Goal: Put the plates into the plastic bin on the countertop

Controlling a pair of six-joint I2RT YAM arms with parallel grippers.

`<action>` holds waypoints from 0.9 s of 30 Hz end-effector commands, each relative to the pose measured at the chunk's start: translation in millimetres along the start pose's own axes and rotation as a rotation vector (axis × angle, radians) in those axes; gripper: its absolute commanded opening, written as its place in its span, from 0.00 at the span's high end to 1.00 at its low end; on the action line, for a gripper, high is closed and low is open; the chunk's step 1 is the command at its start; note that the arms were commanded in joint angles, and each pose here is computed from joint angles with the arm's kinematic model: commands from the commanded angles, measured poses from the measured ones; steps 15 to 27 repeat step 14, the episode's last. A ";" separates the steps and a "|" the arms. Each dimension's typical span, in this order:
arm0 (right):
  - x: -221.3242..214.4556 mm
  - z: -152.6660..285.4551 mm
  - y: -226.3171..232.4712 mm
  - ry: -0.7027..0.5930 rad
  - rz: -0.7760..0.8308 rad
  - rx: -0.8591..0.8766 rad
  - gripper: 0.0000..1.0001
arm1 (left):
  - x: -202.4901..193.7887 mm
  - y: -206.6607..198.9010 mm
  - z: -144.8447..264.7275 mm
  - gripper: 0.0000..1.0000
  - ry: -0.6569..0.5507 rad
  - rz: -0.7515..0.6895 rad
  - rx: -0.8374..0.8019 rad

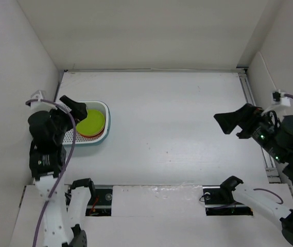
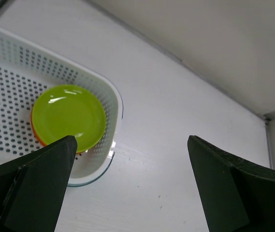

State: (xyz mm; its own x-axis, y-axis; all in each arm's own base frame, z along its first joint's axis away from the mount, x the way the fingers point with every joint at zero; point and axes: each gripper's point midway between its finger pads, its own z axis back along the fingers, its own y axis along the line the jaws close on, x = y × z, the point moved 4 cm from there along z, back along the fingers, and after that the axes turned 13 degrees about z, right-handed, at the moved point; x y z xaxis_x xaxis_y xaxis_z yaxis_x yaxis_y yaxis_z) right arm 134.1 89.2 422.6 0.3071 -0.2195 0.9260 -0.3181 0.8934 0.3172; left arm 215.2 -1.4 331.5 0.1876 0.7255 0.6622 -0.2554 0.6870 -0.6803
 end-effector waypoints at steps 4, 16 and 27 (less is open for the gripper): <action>16.2 47.8 -27.2 -0.077 0.011 -0.142 0.01 | 11.8 -10.7 62.1 0.00 -0.170 -0.066 -0.094; 11.4 84.2 -40.4 -0.138 0.015 -0.144 0.01 | 15.5 -19.5 79.0 0.00 -0.225 -0.065 -0.162; 11.4 84.2 -40.4 -0.138 0.015 -0.144 0.01 | 15.5 -19.5 79.0 0.00 -0.225 -0.065 -0.162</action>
